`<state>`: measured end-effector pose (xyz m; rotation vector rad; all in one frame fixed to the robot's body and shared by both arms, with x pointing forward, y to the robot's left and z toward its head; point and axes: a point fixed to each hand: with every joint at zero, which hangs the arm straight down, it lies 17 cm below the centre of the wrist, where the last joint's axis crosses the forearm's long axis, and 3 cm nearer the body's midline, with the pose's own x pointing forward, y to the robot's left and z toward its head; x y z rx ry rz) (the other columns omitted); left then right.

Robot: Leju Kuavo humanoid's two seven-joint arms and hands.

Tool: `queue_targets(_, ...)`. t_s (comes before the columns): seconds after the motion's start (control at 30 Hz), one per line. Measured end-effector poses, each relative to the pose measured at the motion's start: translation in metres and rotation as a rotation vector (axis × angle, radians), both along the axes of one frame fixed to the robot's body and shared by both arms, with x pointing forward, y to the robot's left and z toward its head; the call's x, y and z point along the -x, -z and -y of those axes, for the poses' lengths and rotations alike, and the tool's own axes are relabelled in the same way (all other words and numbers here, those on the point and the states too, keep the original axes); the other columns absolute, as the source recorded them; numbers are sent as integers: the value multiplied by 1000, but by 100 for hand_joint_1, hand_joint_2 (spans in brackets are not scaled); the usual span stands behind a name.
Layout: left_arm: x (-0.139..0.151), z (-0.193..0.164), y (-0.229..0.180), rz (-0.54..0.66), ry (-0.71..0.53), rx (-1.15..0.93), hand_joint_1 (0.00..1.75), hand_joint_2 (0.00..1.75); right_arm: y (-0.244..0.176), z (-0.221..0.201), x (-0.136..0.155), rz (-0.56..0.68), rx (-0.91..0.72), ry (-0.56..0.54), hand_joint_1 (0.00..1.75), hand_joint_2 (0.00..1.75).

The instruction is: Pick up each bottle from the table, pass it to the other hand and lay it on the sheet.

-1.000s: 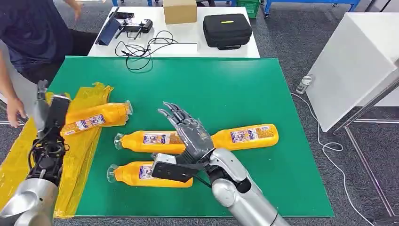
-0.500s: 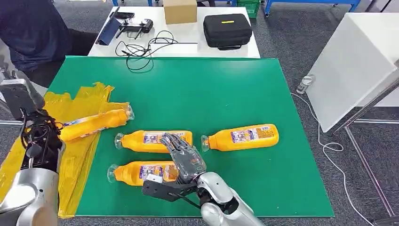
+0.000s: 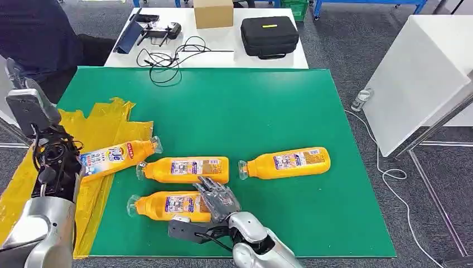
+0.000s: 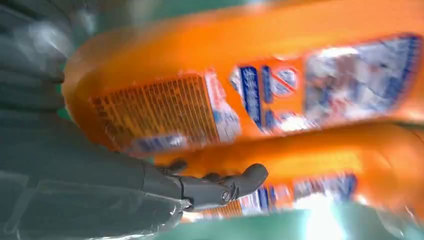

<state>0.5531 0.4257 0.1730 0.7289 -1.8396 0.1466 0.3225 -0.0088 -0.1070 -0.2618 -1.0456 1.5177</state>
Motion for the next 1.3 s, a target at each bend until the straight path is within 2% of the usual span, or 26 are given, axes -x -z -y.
queue_targets(0.03,0,0,0,2,-2,3,0,0,3,1,0,-5,16,-6,0,175)
queue_targets(0.07,0,0,-1,6,-3,5,0,0,7,5,2,-14,43,-13,61,175)
queue_targets(0.1,0,1,-2,7,-3,6,0,0,10,7,2,-18,65,-23,61,175)
queue_targets(0.13,-1,1,-2,9,-5,8,0,0,12,9,1,-22,86,-33,141,175)
queue_targets(0.17,-1,1,-3,12,-6,12,0,0,15,12,0,-25,108,-42,168,175)
queue_targets(0.2,-1,2,-4,14,-6,12,0,0,16,13,-2,-25,122,-49,175,175)
queue_targets(0.43,-3,5,-8,27,-2,23,0,0,21,20,-7,-33,185,-82,175,175)
queue_targets(0.57,-6,11,-8,26,23,33,0,0,19,21,-12,-38,169,-77,175,175)
queue_targets(0.73,-12,24,1,6,123,146,0,0,7,13,-21,-61,7,-12,175,175)
queue_targets(0.87,-17,49,14,-16,297,328,0,0,-21,6,-36,-81,-224,86,175,175)
queue_targets(1.03,-15,51,20,-23,316,355,0,0,-50,15,-59,-36,-306,135,175,175)
queue_targets(1.07,-15,51,19,-22,317,355,0,175,-52,17,-61,-30,-313,142,175,175)
queue_targets(1.13,-15,52,19,-21,321,359,0,175,-57,17,-62,-20,-327,145,175,175)
queue_targets(1.2,-16,60,22,-28,379,431,0,175,-69,15,-65,3,-407,161,175,175)
queue_targets(1.3,-7,90,23,-8,595,628,0,175,-133,22,-89,105,-647,222,175,175)
